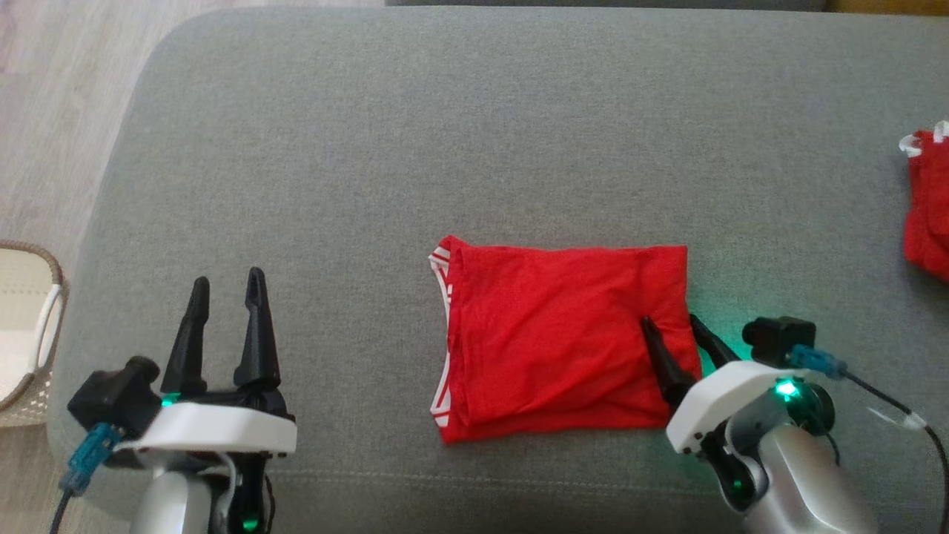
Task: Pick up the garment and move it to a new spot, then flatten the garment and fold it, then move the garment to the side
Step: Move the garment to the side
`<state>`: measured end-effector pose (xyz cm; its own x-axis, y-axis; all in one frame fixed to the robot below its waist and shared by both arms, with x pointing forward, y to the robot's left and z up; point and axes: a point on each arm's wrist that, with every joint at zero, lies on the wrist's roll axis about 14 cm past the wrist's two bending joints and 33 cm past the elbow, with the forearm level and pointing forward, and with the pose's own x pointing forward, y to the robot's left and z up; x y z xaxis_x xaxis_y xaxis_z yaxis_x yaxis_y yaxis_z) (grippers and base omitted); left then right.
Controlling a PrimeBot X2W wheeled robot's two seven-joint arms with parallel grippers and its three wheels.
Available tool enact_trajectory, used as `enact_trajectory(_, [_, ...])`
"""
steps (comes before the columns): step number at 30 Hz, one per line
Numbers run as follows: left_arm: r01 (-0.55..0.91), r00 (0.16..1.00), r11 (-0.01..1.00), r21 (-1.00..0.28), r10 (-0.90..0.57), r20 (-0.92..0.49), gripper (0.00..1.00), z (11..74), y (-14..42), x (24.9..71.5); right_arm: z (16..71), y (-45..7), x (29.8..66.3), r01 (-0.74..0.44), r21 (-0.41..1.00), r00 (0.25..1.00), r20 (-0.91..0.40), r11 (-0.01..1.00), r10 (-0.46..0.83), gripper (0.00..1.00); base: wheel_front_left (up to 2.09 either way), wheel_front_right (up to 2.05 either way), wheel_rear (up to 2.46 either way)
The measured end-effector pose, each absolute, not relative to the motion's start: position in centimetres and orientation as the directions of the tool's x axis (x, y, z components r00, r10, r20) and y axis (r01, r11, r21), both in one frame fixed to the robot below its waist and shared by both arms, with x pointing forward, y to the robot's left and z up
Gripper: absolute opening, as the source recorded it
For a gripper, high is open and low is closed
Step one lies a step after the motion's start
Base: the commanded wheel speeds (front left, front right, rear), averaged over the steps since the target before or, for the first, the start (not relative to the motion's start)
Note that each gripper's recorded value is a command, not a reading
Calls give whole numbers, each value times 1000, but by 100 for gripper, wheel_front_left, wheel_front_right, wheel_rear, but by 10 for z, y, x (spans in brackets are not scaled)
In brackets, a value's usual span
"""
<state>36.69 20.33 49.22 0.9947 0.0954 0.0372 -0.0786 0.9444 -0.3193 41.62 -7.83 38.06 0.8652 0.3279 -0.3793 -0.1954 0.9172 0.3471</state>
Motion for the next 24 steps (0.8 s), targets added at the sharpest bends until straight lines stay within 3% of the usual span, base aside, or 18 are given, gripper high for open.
enact_trajectory(1, [-81,995,945,-316,97,36,100,492,204,367,380,-76,417,-203,344,862,-382,917,334,45,0,0,0])
enact_trajectory(2, [-82,995,945,-316,98,35,100,492,204,366,380,-74,418,-211,342,859,-381,916,340,0,0,0,0])
enact_trajectory(9, [-98,991,929,-357,125,52,100,498,211,364,384,-71,416,-249,295,865,-360,922,349,0,0,0,0])
enact_trajectory(13, [-64,994,942,-330,91,65,100,501,202,366,395,-77,417,-295,192,881,-324,936,344,0,0,0,0])
enact_trajectory(24, [181,981,948,-260,-158,109,100,509,128,401,469,-116,466,-304,-37,941,-168,952,294,0,0,0,0])
